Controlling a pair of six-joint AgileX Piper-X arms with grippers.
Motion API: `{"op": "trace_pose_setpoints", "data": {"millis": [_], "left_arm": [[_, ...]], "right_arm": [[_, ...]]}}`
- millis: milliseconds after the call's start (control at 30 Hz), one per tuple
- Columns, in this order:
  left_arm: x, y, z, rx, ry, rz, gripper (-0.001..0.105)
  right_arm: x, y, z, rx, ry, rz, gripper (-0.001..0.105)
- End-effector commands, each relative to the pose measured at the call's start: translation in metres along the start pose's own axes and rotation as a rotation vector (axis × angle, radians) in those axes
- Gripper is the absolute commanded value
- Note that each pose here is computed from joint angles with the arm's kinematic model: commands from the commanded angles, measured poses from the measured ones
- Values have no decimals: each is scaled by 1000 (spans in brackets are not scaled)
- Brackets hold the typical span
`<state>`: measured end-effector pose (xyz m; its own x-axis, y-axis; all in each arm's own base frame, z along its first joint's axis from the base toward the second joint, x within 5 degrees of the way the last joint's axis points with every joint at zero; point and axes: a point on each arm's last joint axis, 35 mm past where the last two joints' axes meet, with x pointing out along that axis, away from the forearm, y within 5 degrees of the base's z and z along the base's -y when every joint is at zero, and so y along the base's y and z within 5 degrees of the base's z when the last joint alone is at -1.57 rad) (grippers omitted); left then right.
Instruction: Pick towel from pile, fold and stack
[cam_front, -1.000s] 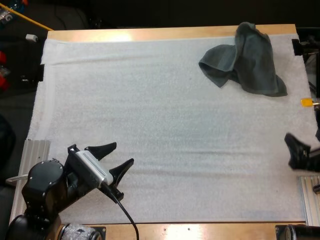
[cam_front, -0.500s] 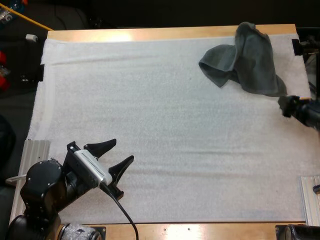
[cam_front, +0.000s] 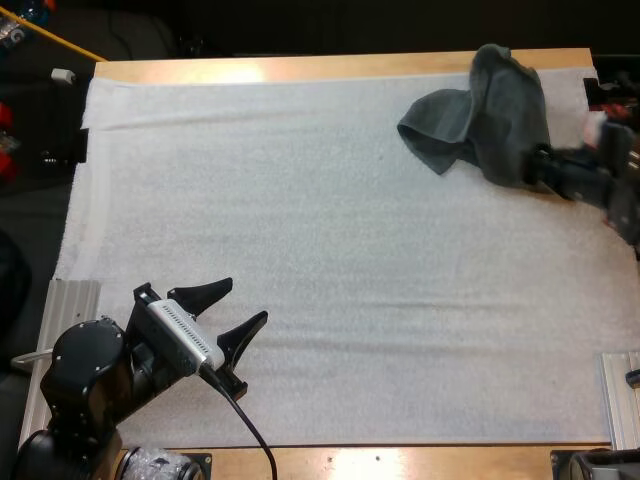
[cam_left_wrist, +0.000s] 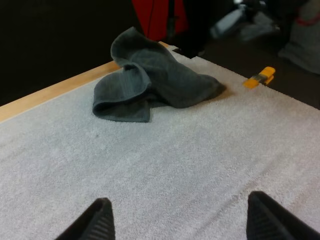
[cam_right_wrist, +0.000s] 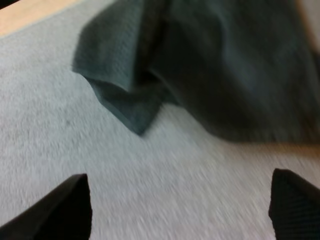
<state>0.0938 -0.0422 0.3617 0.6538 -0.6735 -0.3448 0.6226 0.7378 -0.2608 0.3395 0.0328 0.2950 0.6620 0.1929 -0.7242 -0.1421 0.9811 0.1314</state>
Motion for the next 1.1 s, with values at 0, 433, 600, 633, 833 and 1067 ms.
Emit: {"op": "trace_pose_setpoints", "data": {"millis": [0, 433, 600, 633, 833, 1067], "left_arm": [[-1, -2, 4, 1, -17, -17, 56], [-1, -2, 3, -1, -13, -18, 56], [-1, -2, 2, -7, -3, -18, 56], [-1, -2, 2, -8, -1, -17, 56], [-1, -2, 2, -8, -1, -23, 56], [-1, -3, 2, -8, 0, -34, 56]], "right_arm": [[2, 9, 9, -25, -25, -19, 71], [91, 38, 47, 29, 26, -60, 70], [133, 39, 48, 21, 48, -109, 70], [144, 37, 47, 21, 54, -120, 70], [191, 34, 40, 19, 102, -144, 70], [215, 31, 34, 16, 150, -174, 25]]}}
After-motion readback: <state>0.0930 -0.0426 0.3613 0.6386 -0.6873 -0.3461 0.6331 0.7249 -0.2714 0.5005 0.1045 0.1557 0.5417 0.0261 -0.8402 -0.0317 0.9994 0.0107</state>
